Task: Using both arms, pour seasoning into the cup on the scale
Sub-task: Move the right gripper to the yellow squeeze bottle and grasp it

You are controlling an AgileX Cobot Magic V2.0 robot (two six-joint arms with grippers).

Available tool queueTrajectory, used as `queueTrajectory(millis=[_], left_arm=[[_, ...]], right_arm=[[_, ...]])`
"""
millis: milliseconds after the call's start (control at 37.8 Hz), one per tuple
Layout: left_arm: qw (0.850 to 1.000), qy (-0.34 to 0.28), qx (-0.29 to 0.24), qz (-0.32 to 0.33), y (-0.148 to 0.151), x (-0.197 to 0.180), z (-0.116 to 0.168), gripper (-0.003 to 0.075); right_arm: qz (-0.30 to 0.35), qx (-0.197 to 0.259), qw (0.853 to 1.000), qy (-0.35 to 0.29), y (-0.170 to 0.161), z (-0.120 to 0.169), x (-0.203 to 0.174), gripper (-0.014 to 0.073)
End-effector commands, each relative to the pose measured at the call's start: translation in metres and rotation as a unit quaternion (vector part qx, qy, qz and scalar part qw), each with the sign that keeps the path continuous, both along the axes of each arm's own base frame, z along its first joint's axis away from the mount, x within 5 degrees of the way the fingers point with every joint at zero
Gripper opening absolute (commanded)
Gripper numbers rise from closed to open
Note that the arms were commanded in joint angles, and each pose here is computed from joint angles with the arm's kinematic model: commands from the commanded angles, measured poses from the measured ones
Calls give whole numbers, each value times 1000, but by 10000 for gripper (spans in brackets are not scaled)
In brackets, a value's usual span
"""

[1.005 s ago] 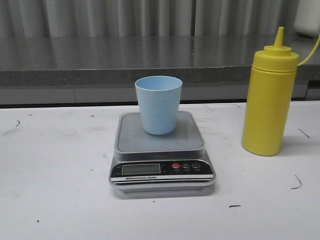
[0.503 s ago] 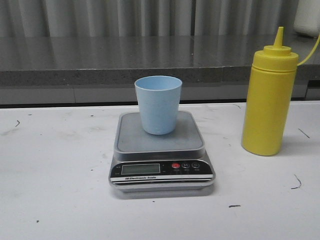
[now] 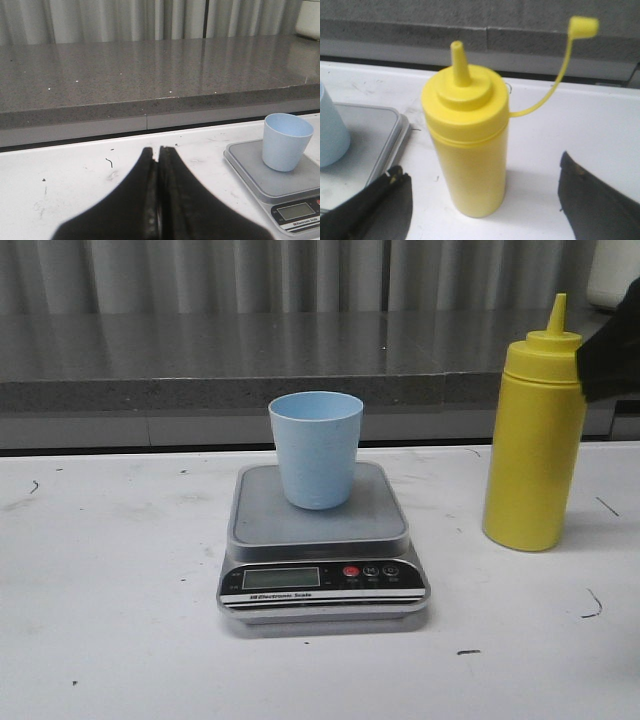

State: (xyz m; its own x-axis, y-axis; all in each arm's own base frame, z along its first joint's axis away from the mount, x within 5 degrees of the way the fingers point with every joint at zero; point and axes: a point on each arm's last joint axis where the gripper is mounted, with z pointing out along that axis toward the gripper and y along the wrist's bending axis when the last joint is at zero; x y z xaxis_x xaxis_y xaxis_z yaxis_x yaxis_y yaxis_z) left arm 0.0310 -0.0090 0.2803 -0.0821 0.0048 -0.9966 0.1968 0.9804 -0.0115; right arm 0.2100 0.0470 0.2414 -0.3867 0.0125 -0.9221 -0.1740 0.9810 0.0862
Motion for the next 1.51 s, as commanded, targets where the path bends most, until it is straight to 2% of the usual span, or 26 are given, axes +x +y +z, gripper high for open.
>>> queueTrajectory(millis=[0,212,370,503,608,714,899,1217,1481], left_arm=[[999,-48,-19,2,0,-1,15,-20],[999,-48,-19,2,0,-1,15,-20],[999,-48,-19,2,0,-1,15,-20],[999,-48,-19,2,0,-1,15,-20],[999,-48,-19,2,0,-1,15,-20],[999,-48,-19,2,0,-1,15,-20],[999,-48,-19,2,0,-1,15,-20],[999,-48,-19,2,0,-1,15,-20],[999,-48,-19,2,0,-1,15,-20]], right_arm=[[6,11,998,-57,5,-4,3,613],[2,6,997,-74,4,-45,1,613],[-4,13,996,-88,8,-65,15,613],[-13,41,990,-132,10,-77,25,613],[-14,46,986,-161,11,-86,30,613],[-15,43,988,-146,12,-96,35,613],[-14,42,988,-145,13,-99,39,613],[-16,51,984,-171,18,-87,61,613],[-23,52,982,-179,23,-98,84,613]])
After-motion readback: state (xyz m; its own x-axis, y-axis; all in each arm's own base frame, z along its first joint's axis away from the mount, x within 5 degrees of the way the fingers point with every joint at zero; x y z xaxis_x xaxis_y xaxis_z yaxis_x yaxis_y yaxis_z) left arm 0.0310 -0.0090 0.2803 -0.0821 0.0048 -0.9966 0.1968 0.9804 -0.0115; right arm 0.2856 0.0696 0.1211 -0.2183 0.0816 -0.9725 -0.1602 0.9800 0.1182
